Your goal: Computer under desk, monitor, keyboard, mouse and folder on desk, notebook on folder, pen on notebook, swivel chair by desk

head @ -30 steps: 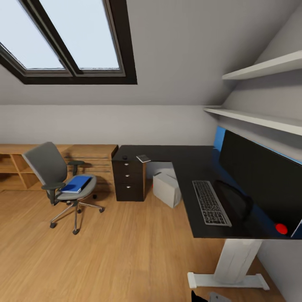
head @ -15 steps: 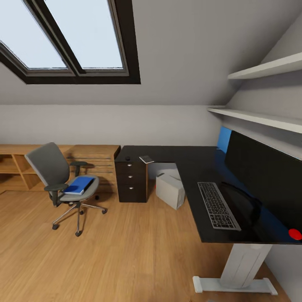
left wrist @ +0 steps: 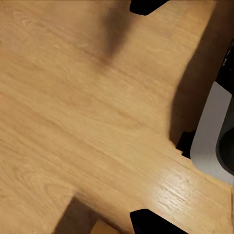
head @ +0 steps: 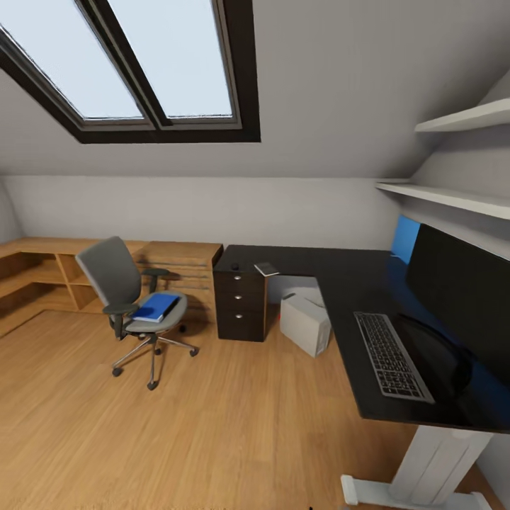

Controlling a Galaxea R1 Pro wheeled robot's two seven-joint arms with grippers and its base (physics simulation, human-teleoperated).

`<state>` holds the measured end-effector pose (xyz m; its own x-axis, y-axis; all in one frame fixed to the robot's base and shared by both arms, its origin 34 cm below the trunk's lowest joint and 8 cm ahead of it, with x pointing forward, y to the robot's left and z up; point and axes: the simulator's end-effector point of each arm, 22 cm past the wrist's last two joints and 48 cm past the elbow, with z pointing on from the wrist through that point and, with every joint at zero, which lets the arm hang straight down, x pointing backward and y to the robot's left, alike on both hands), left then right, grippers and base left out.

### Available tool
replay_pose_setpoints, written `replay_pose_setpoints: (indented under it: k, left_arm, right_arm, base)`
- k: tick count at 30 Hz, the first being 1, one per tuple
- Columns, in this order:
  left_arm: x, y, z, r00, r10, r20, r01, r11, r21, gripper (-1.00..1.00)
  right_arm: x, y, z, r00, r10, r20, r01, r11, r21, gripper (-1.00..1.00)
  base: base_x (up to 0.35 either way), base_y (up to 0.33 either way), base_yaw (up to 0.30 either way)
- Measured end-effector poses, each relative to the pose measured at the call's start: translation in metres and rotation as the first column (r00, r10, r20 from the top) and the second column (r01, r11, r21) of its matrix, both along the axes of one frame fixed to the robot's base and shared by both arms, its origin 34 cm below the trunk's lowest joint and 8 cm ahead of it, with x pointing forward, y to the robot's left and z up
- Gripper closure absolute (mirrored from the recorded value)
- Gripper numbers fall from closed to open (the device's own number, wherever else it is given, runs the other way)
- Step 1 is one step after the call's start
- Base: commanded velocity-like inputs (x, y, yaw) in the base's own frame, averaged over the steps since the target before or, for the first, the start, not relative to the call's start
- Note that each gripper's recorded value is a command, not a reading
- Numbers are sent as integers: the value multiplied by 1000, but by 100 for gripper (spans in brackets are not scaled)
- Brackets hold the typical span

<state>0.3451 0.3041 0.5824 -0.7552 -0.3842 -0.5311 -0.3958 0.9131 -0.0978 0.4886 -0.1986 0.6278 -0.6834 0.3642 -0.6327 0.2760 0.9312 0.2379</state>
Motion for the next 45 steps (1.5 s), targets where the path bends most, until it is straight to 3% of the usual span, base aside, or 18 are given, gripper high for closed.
replay_pose_setpoints:
  k: [21,28,35,45]
  left_arm:
    - [-9,1,8,1000,3,-21,-3,1000,0,-100]
    - [-13,2,6,1000,2,-30,-2,1000,0,-100]
    - [-14,2,6,999,4,-33,-4,1000,1,-100]
    - [-15,2,6,999,4,-33,-4,1000,-1,-100]
  right_arm:
    - [-2,-2,9,1000,2,-5,-2,1000,-5,-100]
    - [-1,-5,9,1000,6,5,-6,1000,-15,-100]
    - [6,-9,16,998,-1,56,3,999,-33,-100]
    - [6,-9,16,998,-3,59,5,999,-35,-100]
  base:
    - [11,0,218]
    - [268,0,-51]
    - [328,0,-26]
    - [335,-23,230]
